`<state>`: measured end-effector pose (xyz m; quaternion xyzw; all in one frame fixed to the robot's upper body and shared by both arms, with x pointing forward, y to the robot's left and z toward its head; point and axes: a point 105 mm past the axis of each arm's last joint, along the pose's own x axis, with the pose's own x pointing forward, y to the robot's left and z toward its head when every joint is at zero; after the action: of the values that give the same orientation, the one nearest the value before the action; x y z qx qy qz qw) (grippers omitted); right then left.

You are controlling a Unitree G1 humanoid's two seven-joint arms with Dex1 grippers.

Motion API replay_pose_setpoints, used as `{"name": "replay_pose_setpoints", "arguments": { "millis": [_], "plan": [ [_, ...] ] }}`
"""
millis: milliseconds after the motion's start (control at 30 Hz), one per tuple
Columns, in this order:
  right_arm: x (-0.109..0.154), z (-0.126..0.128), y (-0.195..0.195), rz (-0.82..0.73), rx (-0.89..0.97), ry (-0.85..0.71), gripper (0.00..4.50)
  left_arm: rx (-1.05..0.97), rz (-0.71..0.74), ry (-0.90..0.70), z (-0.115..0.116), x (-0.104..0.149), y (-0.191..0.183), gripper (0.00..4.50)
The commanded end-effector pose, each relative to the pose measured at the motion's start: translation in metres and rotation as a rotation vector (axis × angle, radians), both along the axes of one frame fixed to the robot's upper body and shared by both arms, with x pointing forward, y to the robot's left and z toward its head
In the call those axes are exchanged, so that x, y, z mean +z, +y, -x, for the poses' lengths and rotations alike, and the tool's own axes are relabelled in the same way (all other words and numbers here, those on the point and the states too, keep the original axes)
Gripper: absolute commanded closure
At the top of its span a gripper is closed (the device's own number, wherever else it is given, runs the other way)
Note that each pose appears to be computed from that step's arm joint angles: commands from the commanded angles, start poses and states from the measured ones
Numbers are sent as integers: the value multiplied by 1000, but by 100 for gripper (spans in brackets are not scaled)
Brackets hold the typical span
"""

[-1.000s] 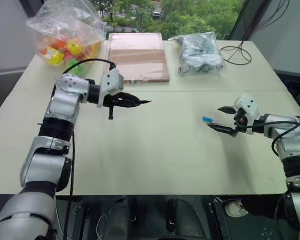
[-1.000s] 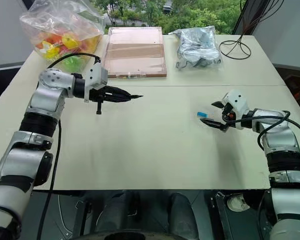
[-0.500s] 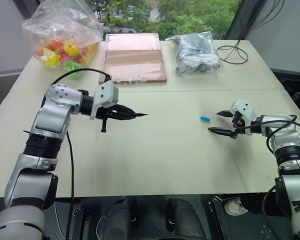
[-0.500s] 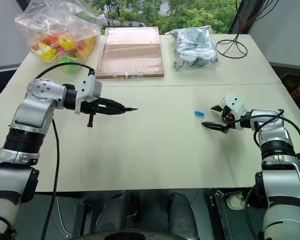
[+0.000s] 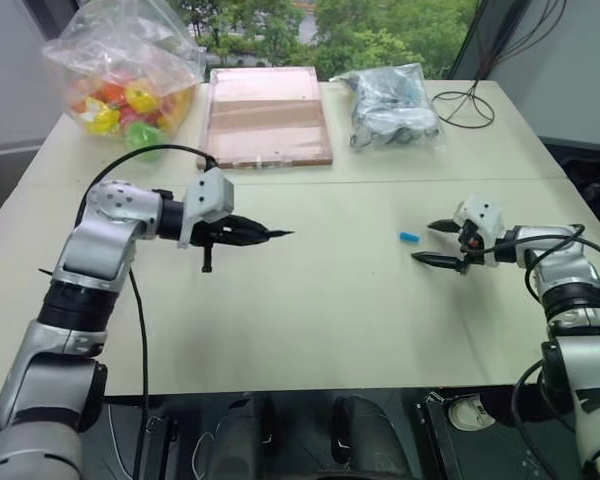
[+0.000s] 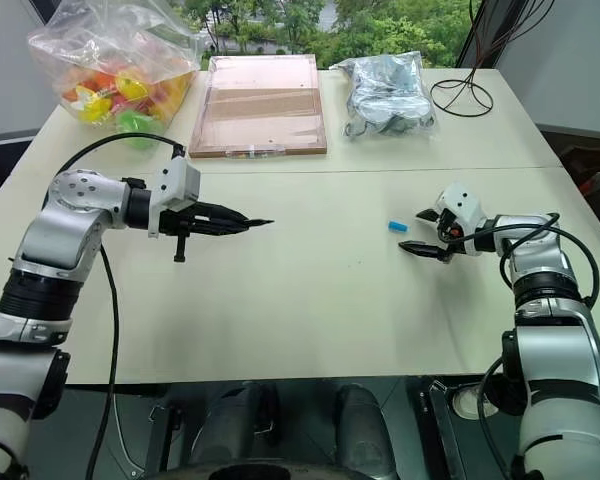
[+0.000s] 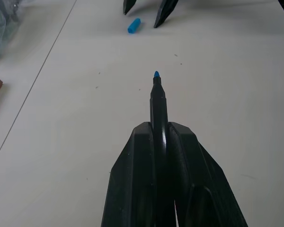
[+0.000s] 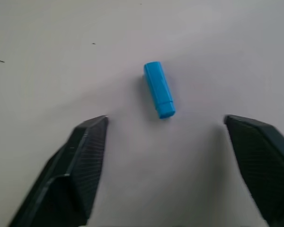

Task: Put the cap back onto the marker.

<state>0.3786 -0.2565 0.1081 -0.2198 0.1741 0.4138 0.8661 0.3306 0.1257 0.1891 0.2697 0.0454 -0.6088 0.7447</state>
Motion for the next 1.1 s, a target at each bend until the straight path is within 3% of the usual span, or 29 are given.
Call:
{"name": "replay_pose_setpoints", "arguments": {
  "millis": [33, 133, 700, 767, 1100],
  "plan": [
    [7, -5, 3, -1, 5, -24, 238, 7, 9, -49, 1, 11, 4, 450],
    [7, -6, 6, 2, 13, -25, 386, 12, 9, -49, 0, 10, 5, 450],
    [4, -9, 13, 11, 25, -15, 386, 43, 19, -55, -5, 6, 7, 450],
    [4, -9, 14, 11, 26, -14, 443, 44, 21, -58, -6, 7, 7, 450],
    [4, -10, 14, 16, 21, -6, 447, 62, 21, -61, -5, 6, 9, 450]
  ]
}}
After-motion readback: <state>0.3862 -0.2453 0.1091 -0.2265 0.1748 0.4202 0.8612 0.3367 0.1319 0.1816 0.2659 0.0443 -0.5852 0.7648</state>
